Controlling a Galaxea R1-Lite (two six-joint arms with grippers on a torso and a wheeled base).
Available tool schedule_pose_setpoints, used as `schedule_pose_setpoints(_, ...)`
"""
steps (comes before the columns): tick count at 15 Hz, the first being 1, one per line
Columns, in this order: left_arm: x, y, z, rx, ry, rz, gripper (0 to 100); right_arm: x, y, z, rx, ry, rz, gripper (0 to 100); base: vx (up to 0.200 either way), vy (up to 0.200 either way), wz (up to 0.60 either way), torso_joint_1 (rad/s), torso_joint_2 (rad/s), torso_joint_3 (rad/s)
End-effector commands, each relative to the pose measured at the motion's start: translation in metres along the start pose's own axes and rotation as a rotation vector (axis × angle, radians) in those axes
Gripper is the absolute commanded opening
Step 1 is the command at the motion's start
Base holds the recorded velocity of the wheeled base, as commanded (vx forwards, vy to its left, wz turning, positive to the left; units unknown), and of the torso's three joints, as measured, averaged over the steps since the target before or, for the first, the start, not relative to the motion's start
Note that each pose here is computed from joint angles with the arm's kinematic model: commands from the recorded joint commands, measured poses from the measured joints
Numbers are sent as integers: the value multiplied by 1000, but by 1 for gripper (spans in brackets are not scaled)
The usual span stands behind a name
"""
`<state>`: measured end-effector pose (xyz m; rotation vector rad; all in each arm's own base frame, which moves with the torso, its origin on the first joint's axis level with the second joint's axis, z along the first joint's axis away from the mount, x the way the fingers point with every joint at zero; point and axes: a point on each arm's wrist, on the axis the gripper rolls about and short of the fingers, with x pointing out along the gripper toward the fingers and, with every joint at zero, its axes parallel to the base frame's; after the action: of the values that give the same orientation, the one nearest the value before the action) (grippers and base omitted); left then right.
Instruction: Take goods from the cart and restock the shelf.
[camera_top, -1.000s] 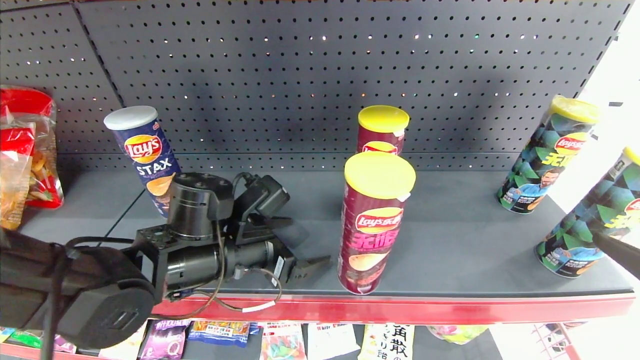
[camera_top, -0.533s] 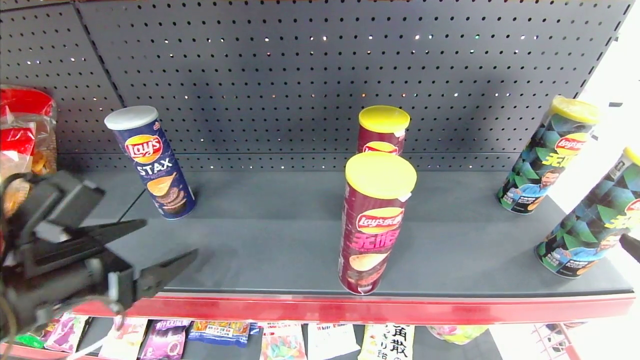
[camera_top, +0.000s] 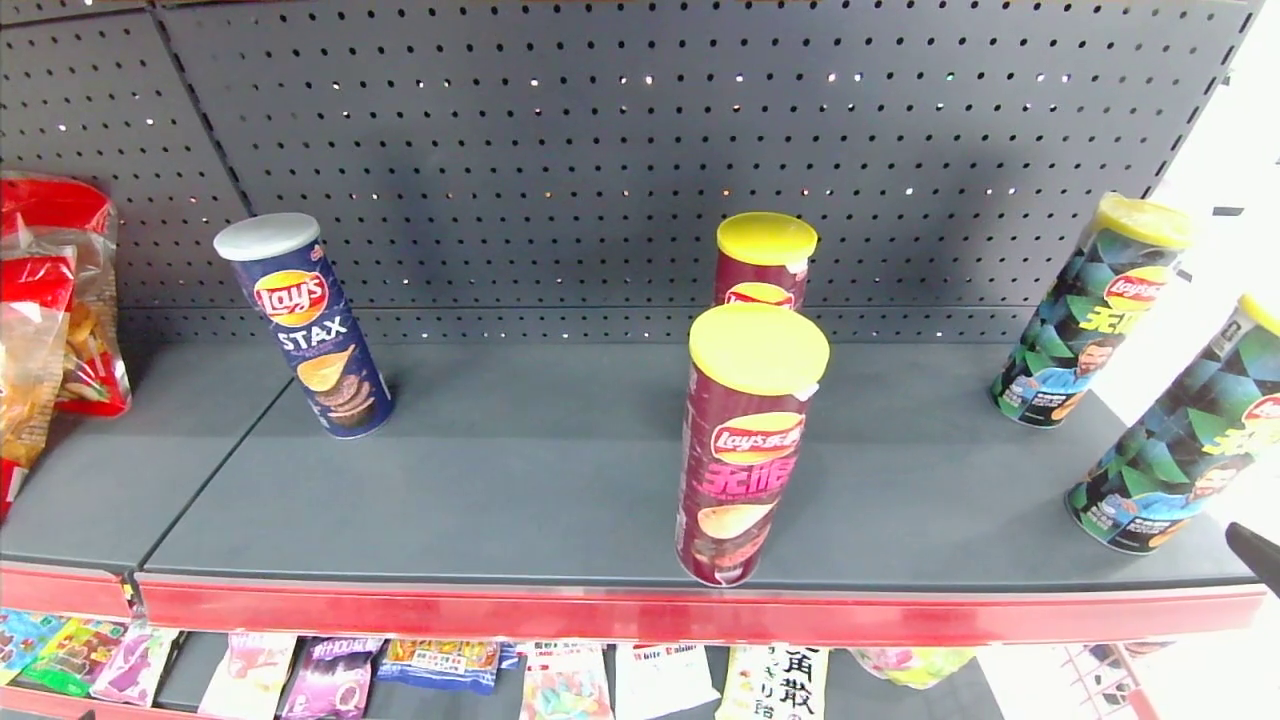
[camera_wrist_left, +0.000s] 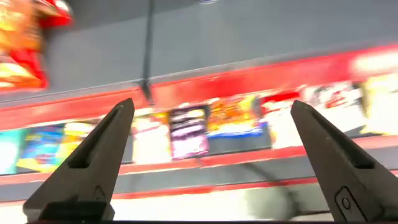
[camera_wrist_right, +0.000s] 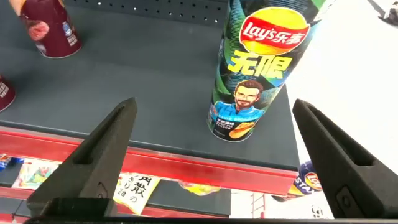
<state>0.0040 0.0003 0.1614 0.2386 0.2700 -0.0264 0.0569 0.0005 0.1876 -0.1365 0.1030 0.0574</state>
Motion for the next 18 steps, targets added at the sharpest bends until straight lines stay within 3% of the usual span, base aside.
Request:
schedule_pose_setpoints(1, -7, -1, -4, 24, -34, 23, 100, 2, 0, -4, 3, 18, 5, 100, 0, 0, 0, 0, 0, 0)
schedule_pose_setpoints(4, -7, 1, -4, 30, -16, 93, 100, 2, 1, -8, 13, 34, 15, 100, -133, 0, 0, 6, 2, -2)
schedule_pose_setpoints(9, -6, 0, -8, 27, -7, 97, 100, 2, 2, -12, 12, 45, 18, 100, -200, 0, 0, -2, 2, -1)
schedule_pose_setpoints(14, -6, -1, -12, 29, -17, 95, 100, 1, 2, -12, 7, 40, 19, 100, 0, 0, 0, 0, 0, 0)
schedule_pose_setpoints(18, -5, -2, -16, 29, -24, 86, 100, 2, 2, -13, 5, 46, 21, 100, 0, -200, 0, 7, 4, 2)
